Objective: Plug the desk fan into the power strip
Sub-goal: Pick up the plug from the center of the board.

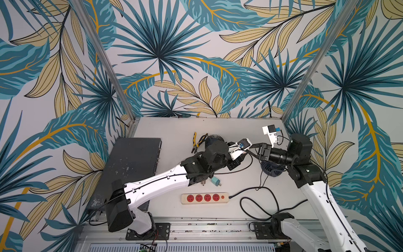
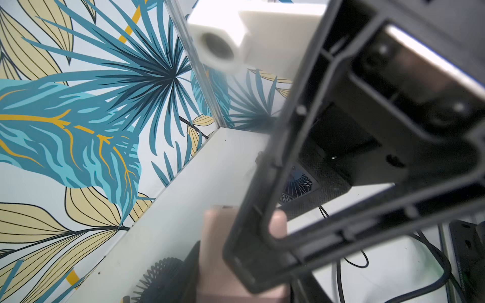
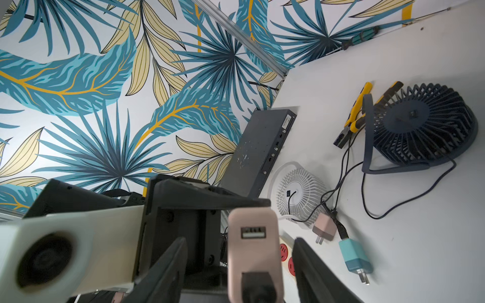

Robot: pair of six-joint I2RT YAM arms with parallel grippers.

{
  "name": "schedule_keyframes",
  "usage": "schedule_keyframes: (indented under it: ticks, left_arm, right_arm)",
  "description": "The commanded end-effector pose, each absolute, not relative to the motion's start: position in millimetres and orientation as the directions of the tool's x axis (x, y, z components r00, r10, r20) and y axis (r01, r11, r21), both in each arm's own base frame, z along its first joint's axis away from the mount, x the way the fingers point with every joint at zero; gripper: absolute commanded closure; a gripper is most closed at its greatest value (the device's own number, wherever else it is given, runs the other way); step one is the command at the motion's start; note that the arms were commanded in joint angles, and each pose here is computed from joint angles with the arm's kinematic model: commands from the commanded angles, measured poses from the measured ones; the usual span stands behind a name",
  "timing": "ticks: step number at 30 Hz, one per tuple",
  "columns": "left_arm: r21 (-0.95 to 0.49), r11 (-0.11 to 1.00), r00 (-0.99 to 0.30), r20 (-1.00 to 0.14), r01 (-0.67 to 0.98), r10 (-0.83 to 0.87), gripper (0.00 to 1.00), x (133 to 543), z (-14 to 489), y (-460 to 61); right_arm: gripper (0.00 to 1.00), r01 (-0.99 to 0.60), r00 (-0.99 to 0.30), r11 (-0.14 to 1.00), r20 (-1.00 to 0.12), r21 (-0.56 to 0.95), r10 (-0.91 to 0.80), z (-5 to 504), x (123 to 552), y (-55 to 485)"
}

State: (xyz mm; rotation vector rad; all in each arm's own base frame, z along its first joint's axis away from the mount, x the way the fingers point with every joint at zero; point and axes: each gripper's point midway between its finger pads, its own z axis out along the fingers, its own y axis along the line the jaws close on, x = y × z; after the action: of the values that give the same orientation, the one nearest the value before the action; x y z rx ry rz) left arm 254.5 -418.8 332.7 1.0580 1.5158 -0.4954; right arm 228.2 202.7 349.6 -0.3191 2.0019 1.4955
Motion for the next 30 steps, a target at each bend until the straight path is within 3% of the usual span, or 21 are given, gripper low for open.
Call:
schedule_keyframes:
  ticks: [1, 4, 15, 18, 20, 24, 30]
  left_arm:
    - [0.266, 0.508, 0.112, -0.943, 0.820, 0.313, 0.71, 250, 344, -412]
    - [0.273, 0.523, 0.111, -0.941, 0.807, 0.319, 0.71, 250, 341, -408]
    - [0.277, 0.508, 0.113, -0.938, 0.815, 0.328, 0.71, 247, 338, -408]
    - [0.273, 0.497, 0.115, -0.939, 0.824, 0.326, 0.71, 243, 336, -407]
    - [0.265, 0.482, 0.113, -0.940, 0.835, 0.321, 0.71, 239, 334, -407]
    - [0.260, 0.489, 0.096, -0.938, 0.832, 0.334, 0.71, 238, 326, -402]
    - [0.254, 0.496, 0.083, -0.936, 0.830, 0.341, 0.71, 238, 319, -398]
  right_arm:
    - [0.46, -0.554, -0.764, 0.341, -0.626, 0.760, 0.153, 355, 228, 203]
    - [0.61, -0.543, -0.780, 0.332, -0.610, 0.771, 0.142, 350, 228, 205]
    - [0.61, -0.552, -0.819, 0.270, -0.574, 0.789, 0.003, 329, 206, 219]
    - [0.69, -0.556, -0.813, 0.293, -0.582, 0.778, 0.003, 325, 211, 219]
    - [0.68, -0.554, -0.813, 0.301, -0.583, 0.776, 0.006, 324, 216, 220]
    - [0.52, -0.555, -0.810, 0.302, -0.586, 0.775, 0.018, 326, 222, 221]
    - [0.56, -0.548, -0.813, 0.306, -0.582, 0.778, 0.023, 326, 223, 221]
